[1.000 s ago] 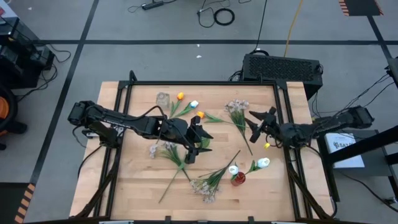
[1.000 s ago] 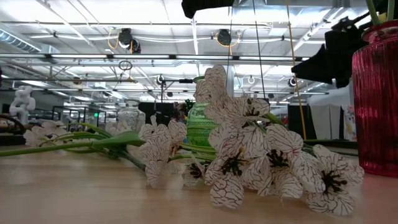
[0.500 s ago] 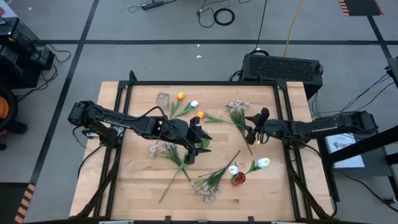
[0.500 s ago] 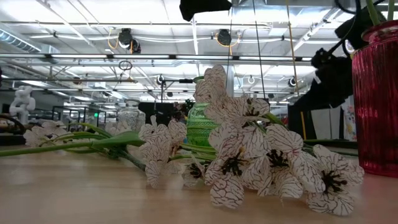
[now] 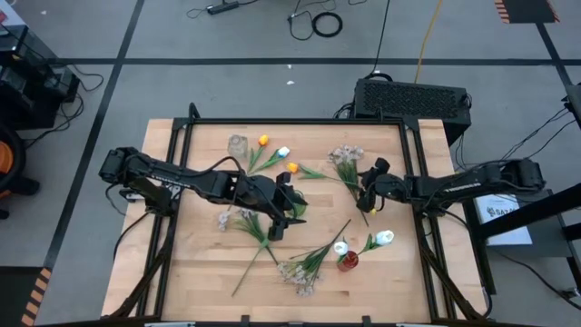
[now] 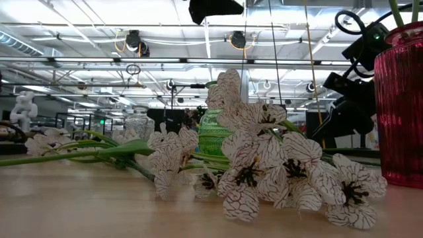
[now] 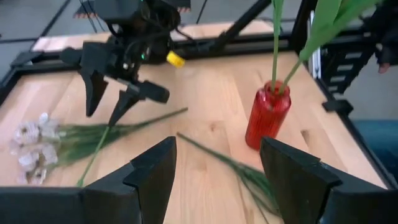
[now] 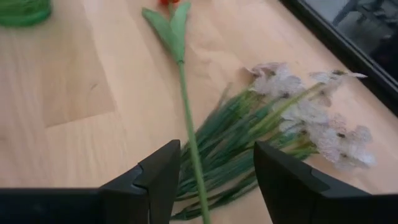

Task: Sort flowers into vase by color
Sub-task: Put the top left yellow tulip into the green vase

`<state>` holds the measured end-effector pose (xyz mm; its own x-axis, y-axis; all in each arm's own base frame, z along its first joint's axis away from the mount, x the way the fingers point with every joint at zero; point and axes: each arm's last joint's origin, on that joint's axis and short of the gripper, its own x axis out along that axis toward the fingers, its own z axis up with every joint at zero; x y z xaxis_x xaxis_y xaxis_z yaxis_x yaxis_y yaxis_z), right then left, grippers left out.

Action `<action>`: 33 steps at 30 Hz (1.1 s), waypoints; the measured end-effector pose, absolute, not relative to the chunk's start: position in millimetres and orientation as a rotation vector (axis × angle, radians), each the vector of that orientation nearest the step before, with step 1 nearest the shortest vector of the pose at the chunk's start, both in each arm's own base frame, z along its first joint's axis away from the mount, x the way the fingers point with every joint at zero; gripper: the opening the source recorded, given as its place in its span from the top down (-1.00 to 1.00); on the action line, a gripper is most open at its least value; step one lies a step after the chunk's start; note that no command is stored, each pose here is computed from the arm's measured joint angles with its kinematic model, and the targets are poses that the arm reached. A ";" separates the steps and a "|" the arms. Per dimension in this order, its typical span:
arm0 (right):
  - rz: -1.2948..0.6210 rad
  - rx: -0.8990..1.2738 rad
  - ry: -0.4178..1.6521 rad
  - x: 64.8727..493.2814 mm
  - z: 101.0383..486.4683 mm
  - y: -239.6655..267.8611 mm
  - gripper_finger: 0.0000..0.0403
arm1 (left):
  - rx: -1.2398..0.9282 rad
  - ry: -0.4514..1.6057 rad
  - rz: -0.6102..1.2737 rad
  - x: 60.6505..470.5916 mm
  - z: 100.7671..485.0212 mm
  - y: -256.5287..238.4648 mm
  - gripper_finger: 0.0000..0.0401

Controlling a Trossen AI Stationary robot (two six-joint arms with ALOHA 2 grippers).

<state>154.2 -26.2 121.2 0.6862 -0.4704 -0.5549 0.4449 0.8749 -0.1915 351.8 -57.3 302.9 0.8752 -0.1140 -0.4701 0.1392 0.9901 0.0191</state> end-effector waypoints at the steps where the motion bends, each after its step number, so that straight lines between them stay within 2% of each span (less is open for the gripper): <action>1: -0.505 -0.051 0.636 154.9 120.6 -26.1 0.03 | 0.054 0.501 -0.132 351.2 301.7 -57.2 -0.19; 13: -0.481 -0.034 0.685 157.2 112.6 -31.9 0.03 | 0.070 0.661 -0.131 342.1 289.3 -55.8 -0.19; 21: -0.450 -0.077 0.619 167.3 112.8 -32.8 0.03 | 0.078 0.697 -0.118 336.0 290.8 -54.4 -0.19; 24: -0.448 -0.082 0.619 169.0 111.0 -33.0 0.03 | 0.115 0.723 -0.032 334.0 289.0 -51.6 -0.19; 30: -0.422 -0.080 0.617 171.1 109.2 -32.6 0.03 | 0.241 0.795 0.336 328.2 284.4 -28.7 -0.19; 33: -0.420 -0.090 0.592 172.5 111.4 -32.8 0.03 | 0.242 0.851 0.422 323.5 280.7 -19.1 -0.19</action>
